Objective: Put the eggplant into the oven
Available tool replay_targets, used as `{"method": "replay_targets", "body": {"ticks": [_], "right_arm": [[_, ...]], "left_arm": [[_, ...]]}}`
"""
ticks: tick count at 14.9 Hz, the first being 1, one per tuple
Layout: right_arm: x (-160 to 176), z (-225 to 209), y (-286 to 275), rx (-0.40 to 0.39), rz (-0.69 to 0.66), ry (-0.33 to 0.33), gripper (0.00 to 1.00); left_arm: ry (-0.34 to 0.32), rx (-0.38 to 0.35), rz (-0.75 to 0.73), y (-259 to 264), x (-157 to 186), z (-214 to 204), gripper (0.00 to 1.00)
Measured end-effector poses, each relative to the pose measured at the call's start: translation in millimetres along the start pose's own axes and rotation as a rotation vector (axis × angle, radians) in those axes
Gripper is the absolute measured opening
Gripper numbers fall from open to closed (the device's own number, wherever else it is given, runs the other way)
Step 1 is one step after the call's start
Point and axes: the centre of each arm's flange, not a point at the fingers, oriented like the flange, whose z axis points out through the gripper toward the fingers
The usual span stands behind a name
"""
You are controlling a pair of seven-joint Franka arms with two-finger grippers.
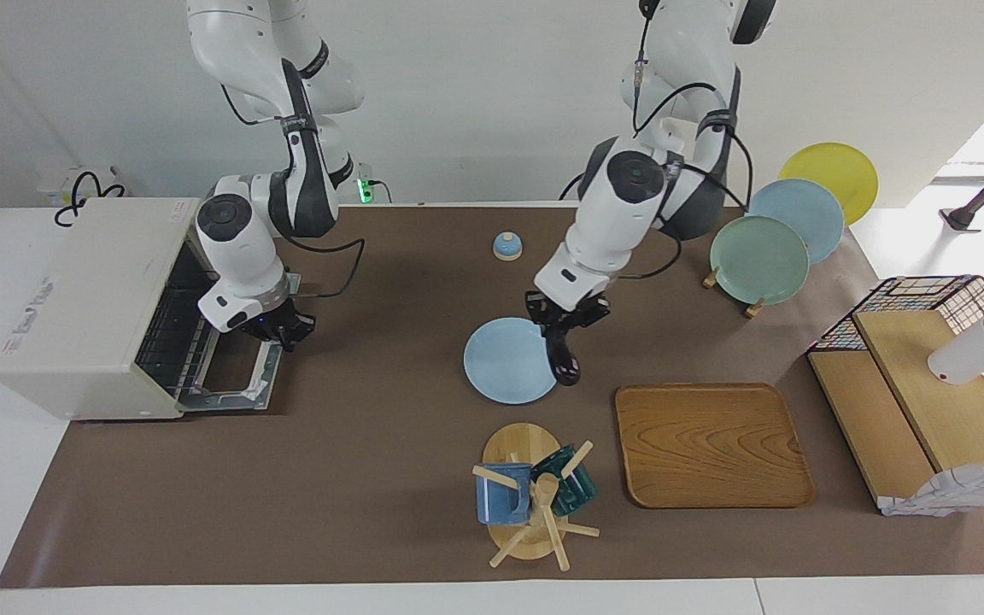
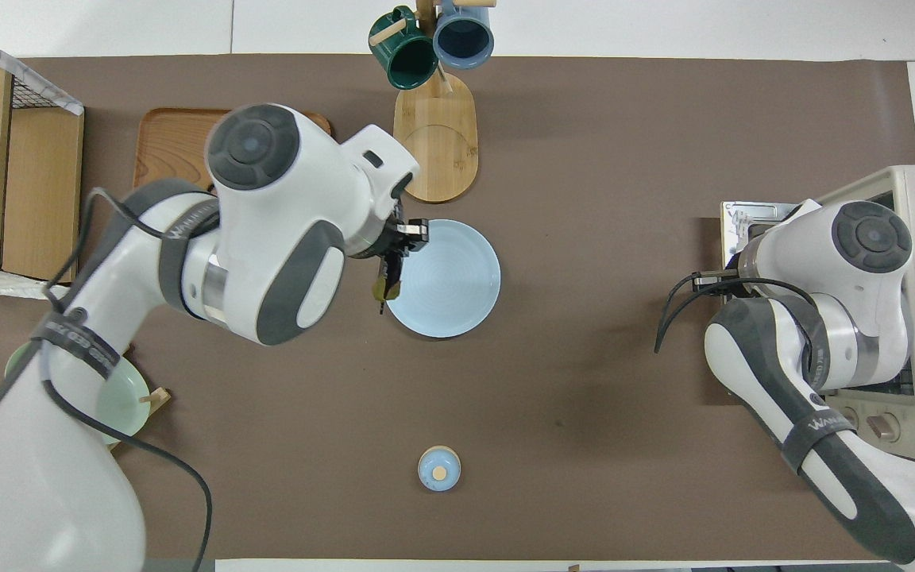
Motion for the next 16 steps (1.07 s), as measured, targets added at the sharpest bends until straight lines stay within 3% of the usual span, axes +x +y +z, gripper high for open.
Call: {"method": "replay_targets", "body": {"ticks": [3, 6, 9, 11, 14, 16], "right_arm": [[1, 7, 0, 0.006, 0.006, -0.006, 0.01], [2, 4, -15, 0.047, 0.02, -0.002, 0.01], [10, -18, -60, 0.064, -0.008, 0.041, 0.05], [16, -36, -84, 0.07, -0.039, 0.069, 0.19], [23, -72, -118, 0.071, -0.097, 0.06, 0.51], [24, -89, -136, 0.072, -0.103, 0.06, 0.71]], "left_arm": [[-0.013, 0.009, 0.032, 31, -35, 47, 0.29], [-0.025, 0.019, 0.037, 32, -41, 78, 0.29], [-0.019, 0.018, 0.033, 29, -40, 92, 0.29], [-0.006, 0.012, 0.031, 28, -40, 95, 0.29], [-0.003, 0.012, 0.028, 26, -40, 97, 0.29], [0.002, 0.014, 0.02, 21, -36, 96, 0.44]]}}
